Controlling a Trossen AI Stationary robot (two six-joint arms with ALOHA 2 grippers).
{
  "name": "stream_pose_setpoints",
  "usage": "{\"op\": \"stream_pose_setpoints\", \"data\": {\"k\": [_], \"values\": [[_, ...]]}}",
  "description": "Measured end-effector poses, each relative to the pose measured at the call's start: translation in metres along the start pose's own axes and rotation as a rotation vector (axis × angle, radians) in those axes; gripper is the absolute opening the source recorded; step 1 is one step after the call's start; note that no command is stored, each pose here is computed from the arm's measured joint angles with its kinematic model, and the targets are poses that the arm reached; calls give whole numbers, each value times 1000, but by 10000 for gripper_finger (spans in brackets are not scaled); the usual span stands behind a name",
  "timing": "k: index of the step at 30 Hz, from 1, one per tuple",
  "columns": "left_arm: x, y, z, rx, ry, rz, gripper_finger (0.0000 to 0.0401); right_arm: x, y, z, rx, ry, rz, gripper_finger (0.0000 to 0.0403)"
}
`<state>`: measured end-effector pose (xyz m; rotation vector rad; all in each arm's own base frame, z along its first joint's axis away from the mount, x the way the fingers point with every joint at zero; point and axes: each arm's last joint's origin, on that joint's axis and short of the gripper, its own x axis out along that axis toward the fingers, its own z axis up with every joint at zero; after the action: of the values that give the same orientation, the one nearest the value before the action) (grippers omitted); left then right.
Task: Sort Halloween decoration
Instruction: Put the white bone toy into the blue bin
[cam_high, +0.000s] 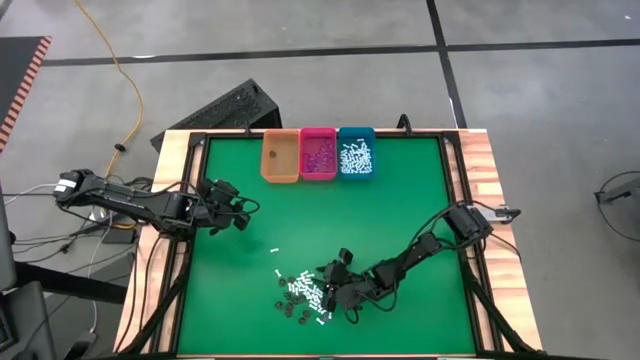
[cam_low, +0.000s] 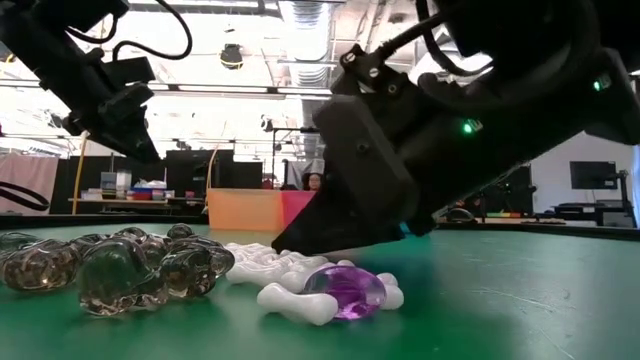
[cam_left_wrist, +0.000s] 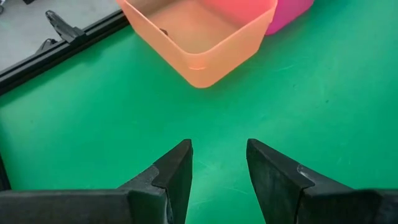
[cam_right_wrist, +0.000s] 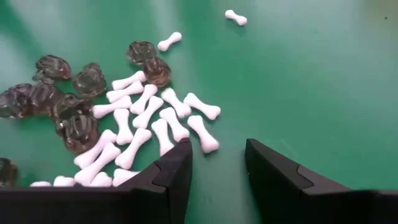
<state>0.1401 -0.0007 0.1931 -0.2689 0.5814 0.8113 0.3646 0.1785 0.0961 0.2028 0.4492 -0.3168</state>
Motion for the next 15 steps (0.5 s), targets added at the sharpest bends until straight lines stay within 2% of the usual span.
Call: {"op": "stream_pose_setpoints", "data": {"k": [5, 9, 15], "values": [[0, 0, 0, 0, -1, 1, 144, 1, -2, 1, 4, 2, -7, 173], [0, 0, 0, 0, -3, 3, 144, 4, -4, 3, -45, 5, 4, 153], [0, 0, 0, 0, -3, 3, 144, 15, -12, 14, -114, 30, 128, 130]]}}
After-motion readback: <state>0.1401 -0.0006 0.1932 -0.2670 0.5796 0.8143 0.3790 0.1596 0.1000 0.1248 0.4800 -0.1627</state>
